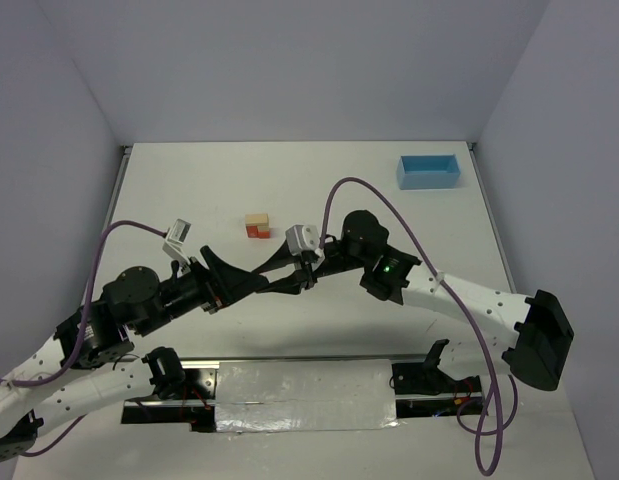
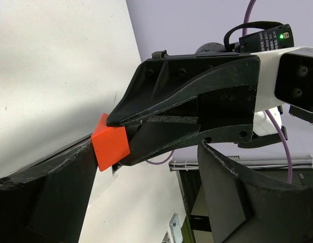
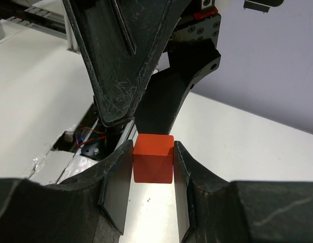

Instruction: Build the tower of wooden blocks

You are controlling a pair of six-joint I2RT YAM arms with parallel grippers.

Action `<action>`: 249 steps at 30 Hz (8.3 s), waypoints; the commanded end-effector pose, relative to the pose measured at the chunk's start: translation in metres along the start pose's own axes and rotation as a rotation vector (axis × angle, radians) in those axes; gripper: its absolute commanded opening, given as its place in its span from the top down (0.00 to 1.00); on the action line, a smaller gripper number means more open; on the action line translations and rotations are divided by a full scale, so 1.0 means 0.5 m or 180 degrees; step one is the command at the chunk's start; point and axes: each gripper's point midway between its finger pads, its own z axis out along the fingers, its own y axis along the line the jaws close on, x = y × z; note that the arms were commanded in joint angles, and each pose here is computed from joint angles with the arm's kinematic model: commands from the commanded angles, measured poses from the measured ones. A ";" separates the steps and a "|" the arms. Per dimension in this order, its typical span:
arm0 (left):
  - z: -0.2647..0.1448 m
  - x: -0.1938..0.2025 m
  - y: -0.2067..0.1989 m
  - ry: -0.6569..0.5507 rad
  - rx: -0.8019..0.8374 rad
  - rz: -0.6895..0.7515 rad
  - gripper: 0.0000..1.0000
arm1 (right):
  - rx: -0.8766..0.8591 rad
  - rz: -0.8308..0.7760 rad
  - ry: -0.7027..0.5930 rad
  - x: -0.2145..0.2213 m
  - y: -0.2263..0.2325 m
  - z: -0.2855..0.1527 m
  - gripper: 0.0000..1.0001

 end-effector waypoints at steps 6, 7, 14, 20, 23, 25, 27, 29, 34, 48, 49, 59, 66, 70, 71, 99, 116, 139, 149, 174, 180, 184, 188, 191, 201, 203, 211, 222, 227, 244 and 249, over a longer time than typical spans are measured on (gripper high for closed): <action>-0.045 -0.057 -0.142 -0.0252 0.0804 -0.0057 0.12 | 0.0093 0.0242 0.0264 0.058 -0.004 0.000 1.00; -0.043 -0.056 -0.139 -0.0251 0.0788 -0.0056 0.10 | 0.0110 0.0222 0.0231 0.051 -0.006 0.000 1.00; -0.046 -0.075 -0.099 -0.0431 0.0478 -0.0049 0.00 | 0.0275 0.0201 0.0159 0.029 -0.026 -0.001 1.00; -0.066 -0.126 -0.026 -0.0846 -0.0191 0.0029 0.01 | 0.0344 0.0208 0.0213 0.036 -0.044 -0.005 1.00; -0.102 -0.172 0.057 -0.1259 -0.0870 0.0137 0.01 | 0.0370 0.0192 0.0208 0.043 -0.065 -0.023 1.00; -0.164 -0.225 0.120 -0.1772 -0.1377 0.0230 0.00 | 0.0362 0.0206 0.0270 0.074 -0.089 -0.033 1.00; -0.216 -0.251 0.156 -0.2071 -0.1606 0.0227 0.01 | 0.0368 0.0232 0.0417 0.096 -0.135 -0.049 1.00; -0.249 -0.271 0.180 -0.2276 -0.1794 0.0449 0.00 | 0.0244 0.0456 0.0614 0.165 -0.170 -0.050 1.00; -0.262 -0.271 0.226 -0.2245 -0.2067 0.1076 0.00 | 0.0278 0.0869 0.0977 0.285 -0.295 -0.051 1.00; -0.222 -0.242 0.243 -0.1954 -0.1989 0.1463 0.00 | 0.0260 0.0994 0.1189 0.418 -0.437 -0.028 1.00; -0.221 -0.241 0.243 -0.1940 -0.1980 0.1482 0.01 | 0.0276 0.0982 0.1235 0.422 -0.443 -0.034 1.00; -0.200 -0.231 0.240 -0.1791 -0.1977 0.1594 0.00 | 0.0378 0.0879 0.1433 0.471 -0.464 -0.052 0.97; -0.194 -0.227 0.237 -0.1751 -0.1935 0.1628 0.00 | 0.0424 0.0886 0.1458 0.478 -0.486 -0.054 0.93; -0.194 -0.226 0.236 -0.1741 -0.1906 0.1631 0.01 | 0.0449 0.0856 0.1451 0.476 -0.493 -0.055 0.92; -0.193 -0.225 0.235 -0.1732 -0.1893 0.1635 0.01 | 0.0449 0.0850 0.1451 0.476 -0.492 -0.053 0.92; -0.192 -0.222 0.228 -0.1705 -0.1788 0.1640 0.00 | 0.0577 0.0910 0.1551 0.490 -0.511 -0.050 0.76; -0.194 -0.222 0.228 -0.1720 -0.1776 0.1637 0.01 | 0.0529 0.0877 0.1604 0.495 -0.505 -0.043 0.76; -0.190 -0.221 0.226 -0.1692 -0.1771 0.1670 0.01 | 0.0454 0.0819 0.1627 0.495 -0.494 -0.036 0.70; -0.190 -0.220 0.227 -0.1692 -0.1763 0.1663 0.00 | 0.0458 0.0796 0.1673 0.499 -0.490 -0.031 0.63; -0.193 -0.220 0.226 -0.1705 -0.1730 0.1656 0.01 | 0.0479 0.0778 0.1668 0.499 -0.490 -0.033 0.50; -0.194 -0.220 0.224 -0.1706 -0.1720 0.1651 0.01 | 0.0440 0.0773 0.1667 0.500 -0.485 -0.031 0.52; -0.194 -0.220 0.225 -0.1708 -0.1718 0.1653 0.00 | 0.0421 0.0765 0.1669 0.498 -0.483 -0.033 0.54; -0.194 -0.220 0.225 -0.1709 -0.1716 0.1656 0.00 | 0.0399 0.0771 0.1680 0.500 -0.479 -0.034 0.56; -0.195 -0.221 0.224 -0.1709 -0.1709 0.1660 0.01 | 0.0397 0.0755 0.1676 0.497 -0.479 -0.036 0.58; -0.192 -0.220 0.225 -0.1698 -0.1722 0.1677 0.00 | 0.0385 0.0744 0.1664 0.496 -0.476 -0.036 0.62; -0.191 -0.220 0.224 -0.1694 -0.1719 0.1677 0.00 | 0.0384 0.0739 0.1664 0.496 -0.475 -0.037 0.63; -0.191 -0.219 0.224 -0.1694 -0.1711 0.1677 0.00 | 0.0379 0.0744 0.1663 0.496 -0.472 -0.038 0.66; -0.190 -0.219 0.224 -0.1687 -0.1712 0.1684 0.00 | 0.0426 0.0740 0.1662 0.496 -0.472 -0.049 0.67; -0.190 -0.219 0.224 -0.1688 -0.1710 0.1686 0.00 | 0.0434 0.0730 0.1650 0.492 -0.473 -0.050 0.67; -0.189 -0.218 0.224 -0.1680 -0.1704 0.1686 0.01 | 0.0534 0.0753 0.1620 0.491 -0.489 -0.058 0.65; -0.188 -0.218 0.223 -0.1673 -0.1698 0.1694 0.00 | 0.0550 0.0755 0.1610 0.491 -0.489 -0.058 0.64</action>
